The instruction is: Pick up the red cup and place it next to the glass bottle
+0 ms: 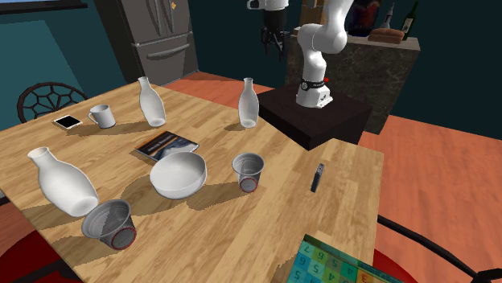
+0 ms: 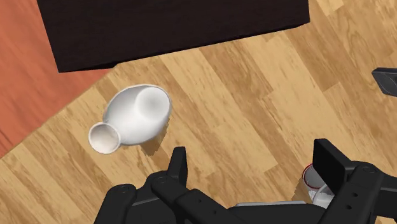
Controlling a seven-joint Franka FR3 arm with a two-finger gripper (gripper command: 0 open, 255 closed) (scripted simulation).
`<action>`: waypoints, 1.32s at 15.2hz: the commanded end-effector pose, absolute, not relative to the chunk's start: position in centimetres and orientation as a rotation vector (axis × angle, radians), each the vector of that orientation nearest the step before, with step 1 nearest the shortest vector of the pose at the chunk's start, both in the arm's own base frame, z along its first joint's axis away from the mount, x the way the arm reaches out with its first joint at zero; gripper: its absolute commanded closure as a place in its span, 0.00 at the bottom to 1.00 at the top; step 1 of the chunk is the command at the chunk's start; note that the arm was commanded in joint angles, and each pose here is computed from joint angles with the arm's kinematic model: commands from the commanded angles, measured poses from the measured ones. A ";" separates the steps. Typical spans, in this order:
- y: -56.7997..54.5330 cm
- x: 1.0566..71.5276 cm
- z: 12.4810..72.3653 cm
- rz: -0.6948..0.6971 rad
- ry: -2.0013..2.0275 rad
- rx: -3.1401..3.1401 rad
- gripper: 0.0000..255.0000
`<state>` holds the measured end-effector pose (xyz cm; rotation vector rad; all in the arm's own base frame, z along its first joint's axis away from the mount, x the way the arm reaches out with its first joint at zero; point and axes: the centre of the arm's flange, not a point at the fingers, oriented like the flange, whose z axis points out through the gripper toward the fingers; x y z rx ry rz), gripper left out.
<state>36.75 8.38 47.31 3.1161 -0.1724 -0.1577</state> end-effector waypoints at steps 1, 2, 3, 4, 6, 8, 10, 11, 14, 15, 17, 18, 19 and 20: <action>9.7 38.2 45.5 -0.145 -0.179 3.112 0.00; 10.2 39.0 44.6 -0.140 -0.182 3.109 0.00; 10.8 39.8 43.7 -0.135 -0.185 3.106 0.00; 11.4 40.5 42.7 -0.130 -0.188 3.104 0.00; 12.5 42.1 40.9 -0.121 -0.194 3.098 0.00; 13.6 43.6 39.1 -0.111 -0.199 3.092 0.00; 14.7 45.2 37.3 -0.102 -0.205 3.087 0.00; 15.2 46.0 36.4 -0.097 -0.208 3.084 0.00; 16.8 48.4 33.7 -0.083 -0.216 3.075 0.00; 17.3 49.2 32.8 -0.078 -0.219 3.073 0.00; 18.3 50.8 31.0 -0.068 -0.225 3.067 0.00; 18.8 51.6 30.2 -0.064 -0.227 3.064 0.00; 19.3 52.4 29.3 -0.059 -0.230 3.061 0.00; 19.8 53.2 28.4 -0.054 -0.233 3.058 0.00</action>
